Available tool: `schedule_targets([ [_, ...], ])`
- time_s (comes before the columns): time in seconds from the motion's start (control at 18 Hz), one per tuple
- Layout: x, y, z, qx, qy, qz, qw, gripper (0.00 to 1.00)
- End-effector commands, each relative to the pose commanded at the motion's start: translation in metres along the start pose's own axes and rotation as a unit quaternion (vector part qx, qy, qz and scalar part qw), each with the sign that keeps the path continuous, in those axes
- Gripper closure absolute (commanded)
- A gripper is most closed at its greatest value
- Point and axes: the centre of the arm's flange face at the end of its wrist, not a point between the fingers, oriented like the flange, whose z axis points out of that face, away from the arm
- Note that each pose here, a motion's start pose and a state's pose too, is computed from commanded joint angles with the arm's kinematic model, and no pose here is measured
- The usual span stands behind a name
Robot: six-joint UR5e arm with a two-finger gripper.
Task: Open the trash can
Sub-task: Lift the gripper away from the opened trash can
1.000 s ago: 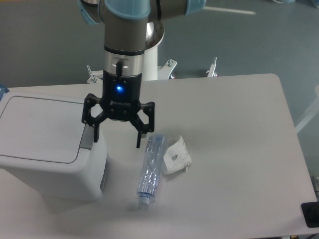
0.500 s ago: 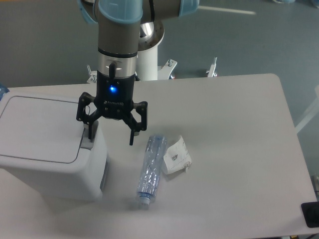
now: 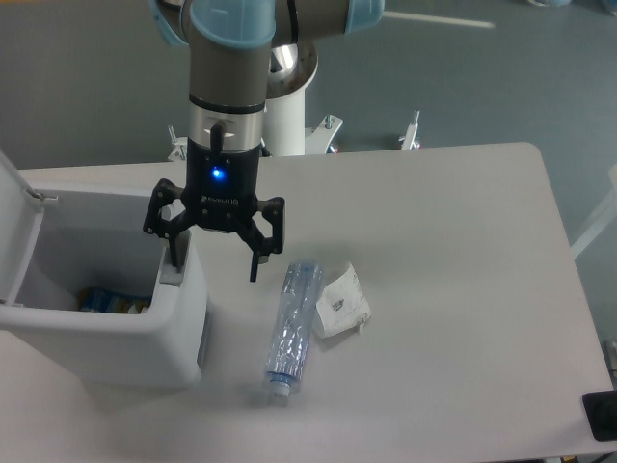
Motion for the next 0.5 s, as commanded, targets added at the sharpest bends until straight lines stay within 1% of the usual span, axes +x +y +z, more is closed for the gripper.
schedule_targets([
  [0.17,-0.056,0.004,-0.012,0.007,-0.03,-0.03,0.9991,0.0],
  [0.22,-0.079,0.008,-0.013,0.006,-0.04,-0.044,0.9982,0.0],
  [0.28,-0.101,0.013,-0.01,0.002,-0.051,-0.047,0.9976,0.0],
  [0.39,-0.135,0.026,0.012,-0.02,-0.054,-0.022,0.9981,0.0],
  [0.5,-0.178,0.045,0.025,-0.038,-0.061,-0.015,0.9973,0.0],
])
